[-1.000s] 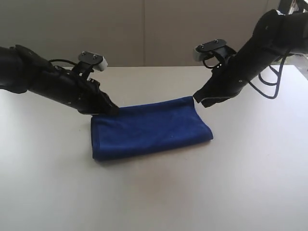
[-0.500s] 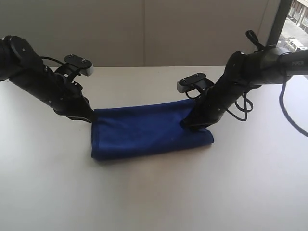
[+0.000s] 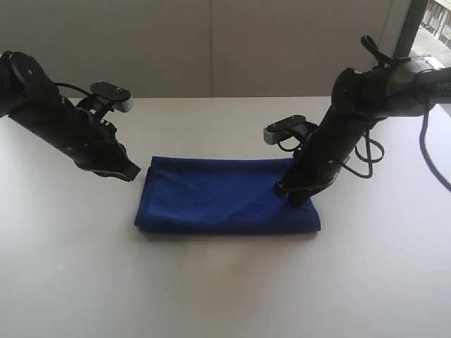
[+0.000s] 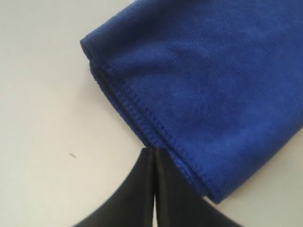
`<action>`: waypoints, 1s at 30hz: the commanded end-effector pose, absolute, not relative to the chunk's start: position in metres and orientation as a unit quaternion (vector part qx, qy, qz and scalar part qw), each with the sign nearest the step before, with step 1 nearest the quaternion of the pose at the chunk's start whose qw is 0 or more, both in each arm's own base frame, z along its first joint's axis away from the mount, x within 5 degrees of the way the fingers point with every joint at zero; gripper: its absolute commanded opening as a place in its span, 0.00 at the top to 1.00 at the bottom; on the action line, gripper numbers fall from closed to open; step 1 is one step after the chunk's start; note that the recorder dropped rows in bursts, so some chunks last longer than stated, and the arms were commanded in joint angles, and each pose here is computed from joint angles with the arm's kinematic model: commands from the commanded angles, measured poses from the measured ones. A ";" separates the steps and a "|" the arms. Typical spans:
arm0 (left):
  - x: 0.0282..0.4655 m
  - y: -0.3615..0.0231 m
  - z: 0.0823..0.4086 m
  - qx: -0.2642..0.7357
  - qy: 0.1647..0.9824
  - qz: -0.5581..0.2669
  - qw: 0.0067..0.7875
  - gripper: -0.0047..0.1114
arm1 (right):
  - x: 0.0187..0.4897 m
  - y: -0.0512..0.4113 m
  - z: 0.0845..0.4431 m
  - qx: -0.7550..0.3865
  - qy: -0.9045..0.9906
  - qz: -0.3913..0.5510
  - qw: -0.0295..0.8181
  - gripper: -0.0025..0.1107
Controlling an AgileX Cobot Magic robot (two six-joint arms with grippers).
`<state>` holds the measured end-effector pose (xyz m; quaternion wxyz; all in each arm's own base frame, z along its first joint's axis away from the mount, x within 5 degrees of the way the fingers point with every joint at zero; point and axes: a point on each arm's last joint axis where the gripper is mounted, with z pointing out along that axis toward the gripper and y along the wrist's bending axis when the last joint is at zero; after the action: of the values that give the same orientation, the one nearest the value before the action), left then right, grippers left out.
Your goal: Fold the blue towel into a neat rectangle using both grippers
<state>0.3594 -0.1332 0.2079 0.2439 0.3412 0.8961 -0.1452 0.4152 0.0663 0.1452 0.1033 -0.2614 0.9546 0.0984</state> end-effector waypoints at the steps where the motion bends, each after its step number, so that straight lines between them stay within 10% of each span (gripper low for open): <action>1: 0.367 -0.139 0.222 0.311 0.885 -0.169 0.303 0.96 | 0.422 0.064 0.185 -0.247 0.946 0.073 0.199 0.98; 14: 0.427 -0.150 0.210 0.331 0.839 -0.326 0.283 0.96 | 0.446 0.067 0.173 -0.169 0.946 0.089 0.261 0.98; 30: 0.444 -0.135 0.177 0.288 0.855 -0.334 0.273 0.96 | 0.460 0.041 0.151 -0.114 0.955 0.137 0.237 0.98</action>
<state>0.4420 -0.1347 0.1776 0.2683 0.2954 0.8576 -0.3244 0.4584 0.0461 0.1546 0.2416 -0.1147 0.9539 0.1363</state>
